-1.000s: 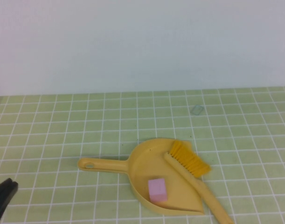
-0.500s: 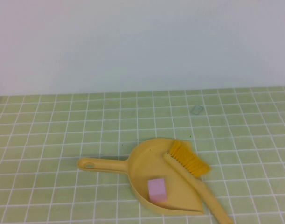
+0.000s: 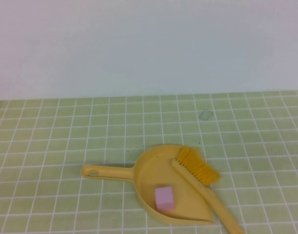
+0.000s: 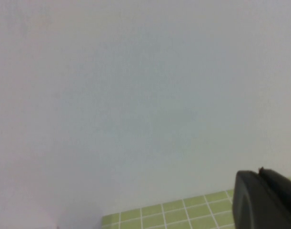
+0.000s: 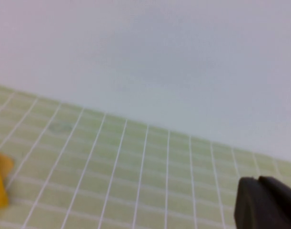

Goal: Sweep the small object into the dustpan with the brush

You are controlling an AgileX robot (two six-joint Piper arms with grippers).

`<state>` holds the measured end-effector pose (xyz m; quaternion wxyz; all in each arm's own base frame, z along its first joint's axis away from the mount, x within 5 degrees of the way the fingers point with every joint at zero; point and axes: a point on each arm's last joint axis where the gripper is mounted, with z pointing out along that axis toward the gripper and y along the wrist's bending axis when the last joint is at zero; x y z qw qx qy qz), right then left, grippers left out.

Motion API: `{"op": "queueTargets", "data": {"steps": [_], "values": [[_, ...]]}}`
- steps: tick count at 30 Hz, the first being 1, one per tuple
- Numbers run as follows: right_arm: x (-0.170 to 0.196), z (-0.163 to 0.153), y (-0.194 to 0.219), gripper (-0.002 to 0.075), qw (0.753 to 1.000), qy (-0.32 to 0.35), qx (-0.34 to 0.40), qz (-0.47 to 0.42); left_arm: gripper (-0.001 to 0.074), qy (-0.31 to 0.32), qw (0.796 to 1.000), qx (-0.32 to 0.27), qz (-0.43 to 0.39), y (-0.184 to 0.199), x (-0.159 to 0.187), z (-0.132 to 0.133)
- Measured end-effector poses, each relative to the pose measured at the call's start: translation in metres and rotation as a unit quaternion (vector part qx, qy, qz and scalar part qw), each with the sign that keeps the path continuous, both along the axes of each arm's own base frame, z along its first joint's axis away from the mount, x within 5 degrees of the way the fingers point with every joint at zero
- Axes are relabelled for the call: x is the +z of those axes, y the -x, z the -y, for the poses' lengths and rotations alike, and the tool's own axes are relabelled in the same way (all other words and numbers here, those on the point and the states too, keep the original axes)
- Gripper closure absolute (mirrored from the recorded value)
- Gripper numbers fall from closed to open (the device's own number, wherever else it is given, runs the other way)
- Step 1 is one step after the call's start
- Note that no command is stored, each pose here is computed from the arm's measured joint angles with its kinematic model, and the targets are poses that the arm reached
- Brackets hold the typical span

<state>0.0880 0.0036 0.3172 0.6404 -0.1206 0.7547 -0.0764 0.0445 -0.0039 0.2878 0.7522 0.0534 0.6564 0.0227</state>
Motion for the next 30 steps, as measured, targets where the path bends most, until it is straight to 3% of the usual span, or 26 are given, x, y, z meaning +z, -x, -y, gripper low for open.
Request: {"op": "queueTargets", "data": {"steps": [7, 13, 18, 25, 30], "values": [[-0.065, 0.001, 0.026, 0.0726, 1.0, 0.0, -0.006, 0.01, 0.0737, 0.025, 0.999, -0.003, -0.033, -0.004, -0.025, 0.0], [-0.082, 0.002, 0.036, 0.0726, 0.998, 0.022, -0.007, 0.055, 0.0737, 0.055, 0.998, 0.01, -0.027, -0.011, -0.073, -0.003], [-0.093, 0.003, 0.034, 0.0726, 0.998, 0.055, -0.009, 0.041, 0.0737, 0.048, 0.997, 0.005, -0.068, -0.011, -0.082, -0.001], [-0.119, 0.003, 0.032, 0.0729, 1.0, 0.005, -0.017, 0.019, 0.0737, 0.066, 0.98, -0.011, -0.186, -0.009, -0.104, 0.003], [-0.14, 0.003, 0.035, 0.0729, 0.999, -0.01, -0.018, -0.028, 0.0737, 0.085, 0.979, -0.001, -0.187, -0.009, -0.104, 0.001]]}}
